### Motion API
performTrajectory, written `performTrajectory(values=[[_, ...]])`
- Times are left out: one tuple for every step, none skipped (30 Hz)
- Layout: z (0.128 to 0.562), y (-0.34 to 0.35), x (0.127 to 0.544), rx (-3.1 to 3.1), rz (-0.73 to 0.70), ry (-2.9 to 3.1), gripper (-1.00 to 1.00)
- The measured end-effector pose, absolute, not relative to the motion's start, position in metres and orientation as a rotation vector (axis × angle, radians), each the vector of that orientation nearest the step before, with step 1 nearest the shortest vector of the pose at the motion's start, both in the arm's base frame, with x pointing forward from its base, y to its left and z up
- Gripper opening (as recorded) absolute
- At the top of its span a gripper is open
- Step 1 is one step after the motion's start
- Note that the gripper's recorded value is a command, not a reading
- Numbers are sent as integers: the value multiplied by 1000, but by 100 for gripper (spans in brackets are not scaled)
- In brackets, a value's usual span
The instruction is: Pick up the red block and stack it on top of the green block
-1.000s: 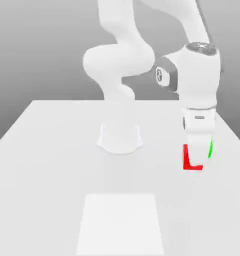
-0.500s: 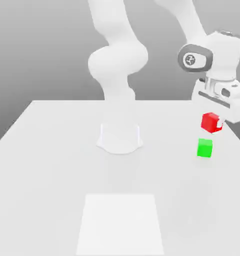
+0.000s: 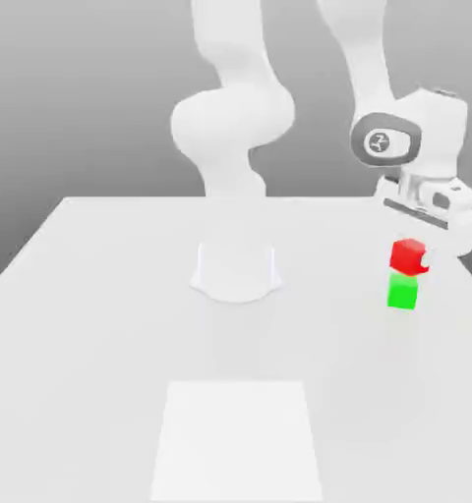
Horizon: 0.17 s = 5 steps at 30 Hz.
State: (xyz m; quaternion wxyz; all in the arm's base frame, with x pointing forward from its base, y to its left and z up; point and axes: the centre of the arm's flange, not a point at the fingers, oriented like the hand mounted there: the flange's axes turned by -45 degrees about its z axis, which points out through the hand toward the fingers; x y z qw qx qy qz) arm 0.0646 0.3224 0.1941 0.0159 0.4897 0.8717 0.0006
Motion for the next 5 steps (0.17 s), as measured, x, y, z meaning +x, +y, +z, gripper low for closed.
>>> performTrajectory(values=[[190, 322, 64, 1527, 2, 2717, -100], [185, 321, 62, 1527, 1, 2726, -100], [181, 320, 60, 1530, 0, 2733, 100], [181, 320, 62, 1535, 0, 2730, 100], [181, 320, 63, 1540, 0, 2728, 100]])
